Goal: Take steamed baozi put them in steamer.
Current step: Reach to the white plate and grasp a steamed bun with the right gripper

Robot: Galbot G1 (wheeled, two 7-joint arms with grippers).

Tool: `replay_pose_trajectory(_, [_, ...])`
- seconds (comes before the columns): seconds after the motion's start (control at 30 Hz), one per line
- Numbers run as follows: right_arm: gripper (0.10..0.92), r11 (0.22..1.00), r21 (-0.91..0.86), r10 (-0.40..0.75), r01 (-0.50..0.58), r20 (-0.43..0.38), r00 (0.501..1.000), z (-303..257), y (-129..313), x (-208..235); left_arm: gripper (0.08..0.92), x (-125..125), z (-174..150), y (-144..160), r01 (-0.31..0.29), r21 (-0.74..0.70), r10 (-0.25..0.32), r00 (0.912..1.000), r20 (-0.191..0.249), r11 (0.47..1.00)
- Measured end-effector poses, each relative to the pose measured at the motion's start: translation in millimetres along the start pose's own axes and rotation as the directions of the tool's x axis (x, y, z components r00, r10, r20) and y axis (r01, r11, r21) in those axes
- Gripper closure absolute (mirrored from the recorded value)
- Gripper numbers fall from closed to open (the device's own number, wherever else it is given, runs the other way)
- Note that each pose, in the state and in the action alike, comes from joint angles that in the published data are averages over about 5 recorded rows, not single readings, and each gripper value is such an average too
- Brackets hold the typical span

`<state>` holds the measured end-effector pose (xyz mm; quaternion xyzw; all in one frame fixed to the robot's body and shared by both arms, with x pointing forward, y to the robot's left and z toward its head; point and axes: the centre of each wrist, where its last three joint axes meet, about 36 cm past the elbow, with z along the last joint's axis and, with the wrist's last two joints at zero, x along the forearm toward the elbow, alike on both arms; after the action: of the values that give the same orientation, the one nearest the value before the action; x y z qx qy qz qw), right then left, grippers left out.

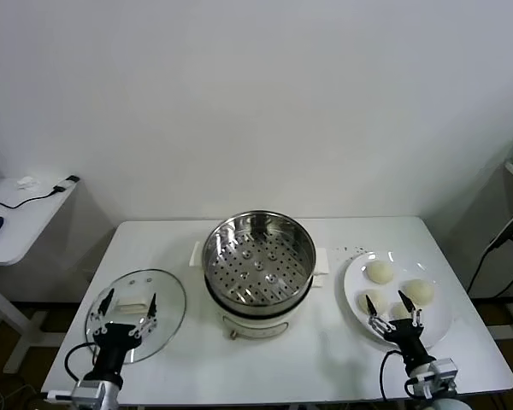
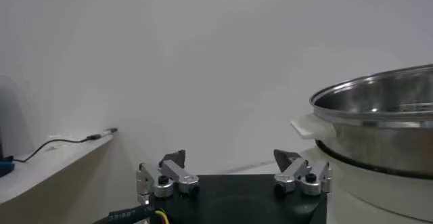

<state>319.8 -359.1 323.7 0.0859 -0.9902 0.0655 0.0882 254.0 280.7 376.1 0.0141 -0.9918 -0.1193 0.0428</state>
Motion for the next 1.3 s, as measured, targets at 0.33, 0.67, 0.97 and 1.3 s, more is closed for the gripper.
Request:
replay_pose_trajectory(0.33, [0.2, 0.912, 0.268, -0.25, 0.31, -0.234, 0.939, -54, -82, -40, 0.177, 3, -2, -7, 0.005, -0.004, -0.005, 1.0, -0.004, 1.0])
replay_pose_trajectory(0.67, [0.2, 0.601, 0.436, -0.384, 0.67, -0.578, 0.72, -135, -152, -134, 0.177, 6, 1, -11, 0.011, -0.006, -0.011, 0.9999, -0.009, 1.0])
replay_pose_trajectory(0.97, [0.2, 0.378, 0.404, -0.295, 0.833, -0.8, 0.522, -188, -181, -211, 0.177, 8, 6, -10, 0.019, -0.011, -0.019, 0.9995, -0.023, 1.0])
replay_pose_trajectory(1.3, [0.2, 0.292, 0.323, -0.173, 0.9, -0.908, 0.382, -206, -183, -268, 0.177, 9, 8, -4, 0.028, -0.026, -0.029, 0.9991, -0.03, 0.999])
